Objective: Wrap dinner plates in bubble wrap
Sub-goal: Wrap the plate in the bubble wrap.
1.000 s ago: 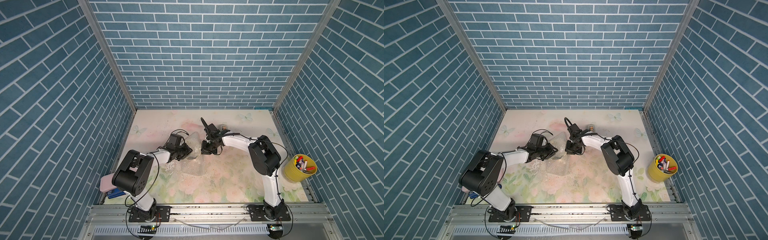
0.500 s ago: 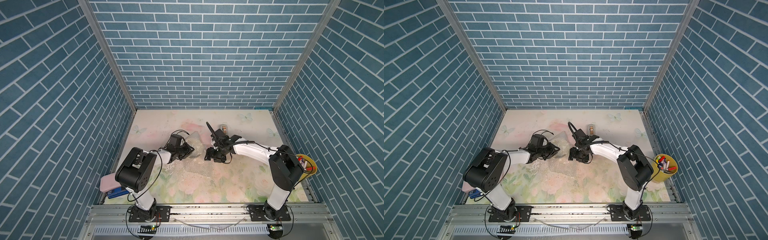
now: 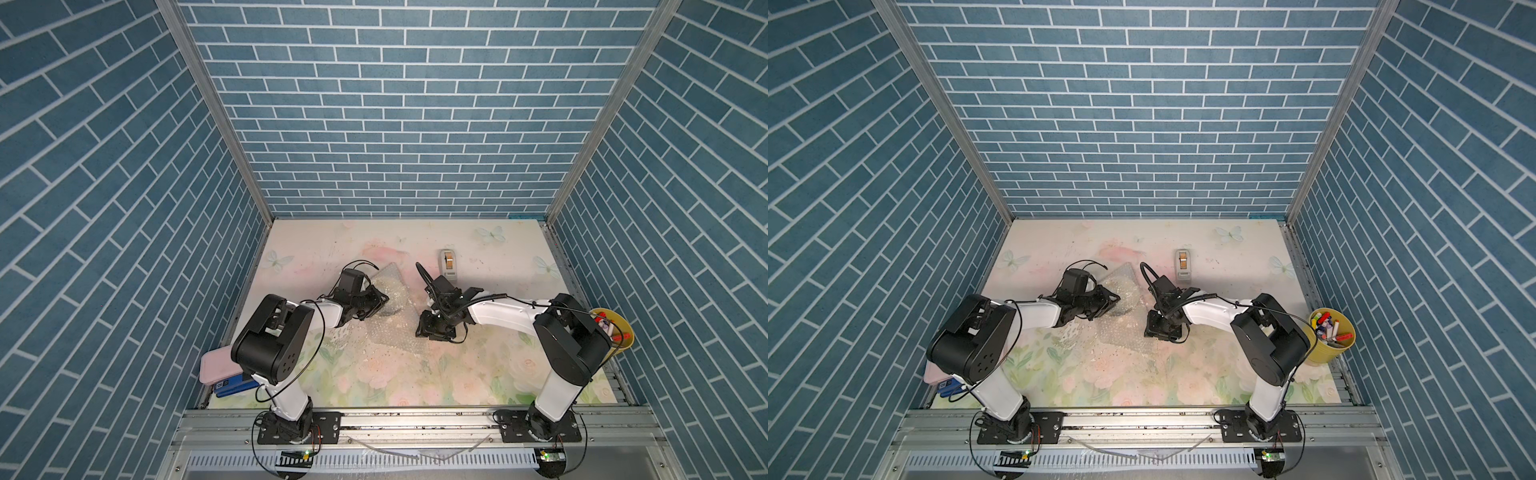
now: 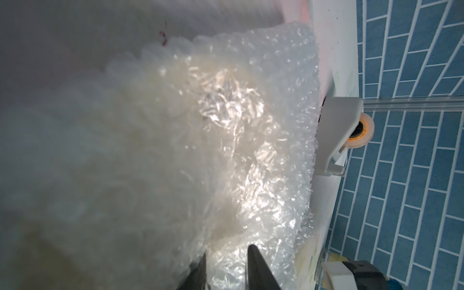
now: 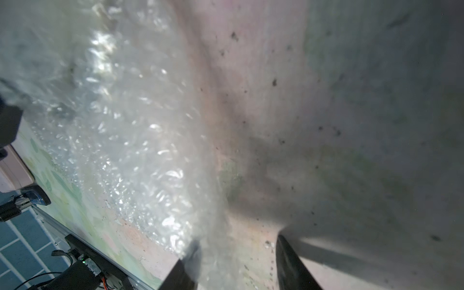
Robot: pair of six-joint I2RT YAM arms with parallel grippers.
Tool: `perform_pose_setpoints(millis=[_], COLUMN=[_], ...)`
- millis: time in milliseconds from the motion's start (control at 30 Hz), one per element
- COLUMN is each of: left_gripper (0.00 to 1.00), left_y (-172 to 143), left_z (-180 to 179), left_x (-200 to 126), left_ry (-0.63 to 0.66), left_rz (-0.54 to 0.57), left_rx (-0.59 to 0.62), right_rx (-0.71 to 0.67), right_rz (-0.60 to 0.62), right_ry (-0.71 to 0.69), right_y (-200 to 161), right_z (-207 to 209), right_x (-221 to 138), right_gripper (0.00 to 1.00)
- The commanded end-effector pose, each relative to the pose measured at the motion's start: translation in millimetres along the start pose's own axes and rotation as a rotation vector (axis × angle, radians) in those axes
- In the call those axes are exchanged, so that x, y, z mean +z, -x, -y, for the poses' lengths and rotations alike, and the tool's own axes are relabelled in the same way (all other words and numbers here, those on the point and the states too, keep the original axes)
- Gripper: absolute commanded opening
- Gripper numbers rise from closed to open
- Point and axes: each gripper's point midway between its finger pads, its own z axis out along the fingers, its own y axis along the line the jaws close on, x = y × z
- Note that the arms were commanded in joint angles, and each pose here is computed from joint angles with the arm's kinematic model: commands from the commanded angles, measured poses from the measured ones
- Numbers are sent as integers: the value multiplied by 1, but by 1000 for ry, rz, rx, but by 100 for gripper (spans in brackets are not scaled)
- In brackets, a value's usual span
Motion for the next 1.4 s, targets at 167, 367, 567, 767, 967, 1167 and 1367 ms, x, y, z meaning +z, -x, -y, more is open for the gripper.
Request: perform_pose_setpoints(millis=[167,367,567,767,967,1167,1367], left_gripper=[30,29,28,27,27,30,39], left_y=[-25,-24,-23,-23,-23,-17,-5], left_z=[-54,-52,-48,-49,-45,-33,7], left_x=[9,10,10,13,18,13,-22], left_ry=[175,162,143,130,102,71,-5], left_rz=[-74,-74,-70,-73,-73,-52,42], left_rx=[-44,-43,-40,-43,-58,-65,-79], right_rx=[-40,-155,-142,-120,-103,-82,-34], right_rz=[50,135,145,124,52,1,-37], right_ry=[92,132,212,255,254,253,223], right_y=[1,51,123,172,179,169,167], right_z=[-34,-88,-118,-132,-127,-116,-102], right_x=[-27,-69,-54,-26,7,33,53], right_gripper=[0,0,0,0,0,28,40])
